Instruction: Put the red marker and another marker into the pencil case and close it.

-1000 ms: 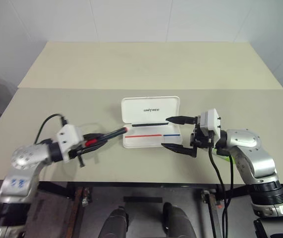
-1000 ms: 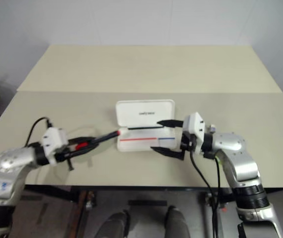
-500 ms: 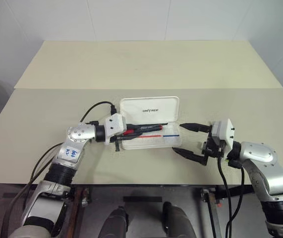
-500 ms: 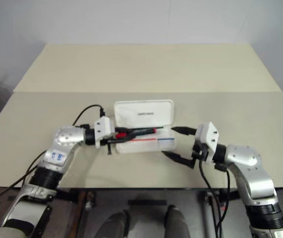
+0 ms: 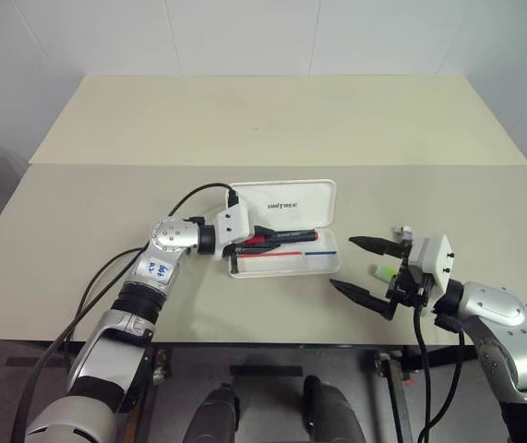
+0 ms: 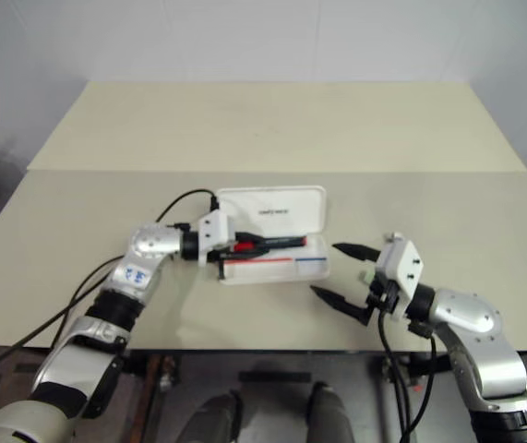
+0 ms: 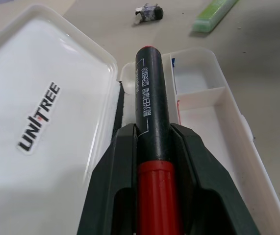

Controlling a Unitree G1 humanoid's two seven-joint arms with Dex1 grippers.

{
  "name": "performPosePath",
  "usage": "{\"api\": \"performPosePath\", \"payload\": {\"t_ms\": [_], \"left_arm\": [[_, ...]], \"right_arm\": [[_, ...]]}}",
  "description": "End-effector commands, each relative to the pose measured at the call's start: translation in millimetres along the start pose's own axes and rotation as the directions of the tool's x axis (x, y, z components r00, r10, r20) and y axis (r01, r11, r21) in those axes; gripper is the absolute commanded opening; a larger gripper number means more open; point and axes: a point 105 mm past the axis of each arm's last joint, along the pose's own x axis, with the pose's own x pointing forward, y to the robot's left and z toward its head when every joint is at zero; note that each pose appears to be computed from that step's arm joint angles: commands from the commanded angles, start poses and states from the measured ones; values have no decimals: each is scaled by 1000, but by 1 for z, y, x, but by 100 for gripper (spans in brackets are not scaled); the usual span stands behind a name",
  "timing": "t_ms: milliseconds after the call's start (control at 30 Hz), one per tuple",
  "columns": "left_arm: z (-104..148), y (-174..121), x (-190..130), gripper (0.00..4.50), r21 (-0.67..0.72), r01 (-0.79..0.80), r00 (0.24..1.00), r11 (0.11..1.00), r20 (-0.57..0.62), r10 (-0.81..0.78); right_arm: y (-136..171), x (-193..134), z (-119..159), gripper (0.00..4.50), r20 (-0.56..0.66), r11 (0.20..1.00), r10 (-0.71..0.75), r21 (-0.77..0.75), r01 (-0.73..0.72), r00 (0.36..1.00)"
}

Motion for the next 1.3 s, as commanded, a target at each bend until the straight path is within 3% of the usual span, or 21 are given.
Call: {"api": "performPosePath", "payload": {"t_ms": [33,333,633,867,1033,1300], "left_arm": [[5,5,4,138,38,-5,1000,999,-5,5],[17,9,7,444,46,-26,998,999,52,23],[46,-14,-3,448,53,54,981,997,185,-62],[55,-29,-14,448,55,105,971,993,208,-115],[52,-39,-42,448,57,146,975,988,161,-154],[35,-49,-83,448,10,203,978,979,54,-203]], "right_arm": [[-2,-5,14,450,43,999,-30,-44,32,999],[-1,-8,12,450,44,998,-42,-46,44,998],[-11,-16,12,450,24,998,-40,-42,41,999],[-41,-60,0,450,-119,995,-93,15,95,989],[-65,-102,-25,450,-252,980,-170,62,191,953],[-54,-106,-53,450,-334,977,-105,138,159,937]]}}
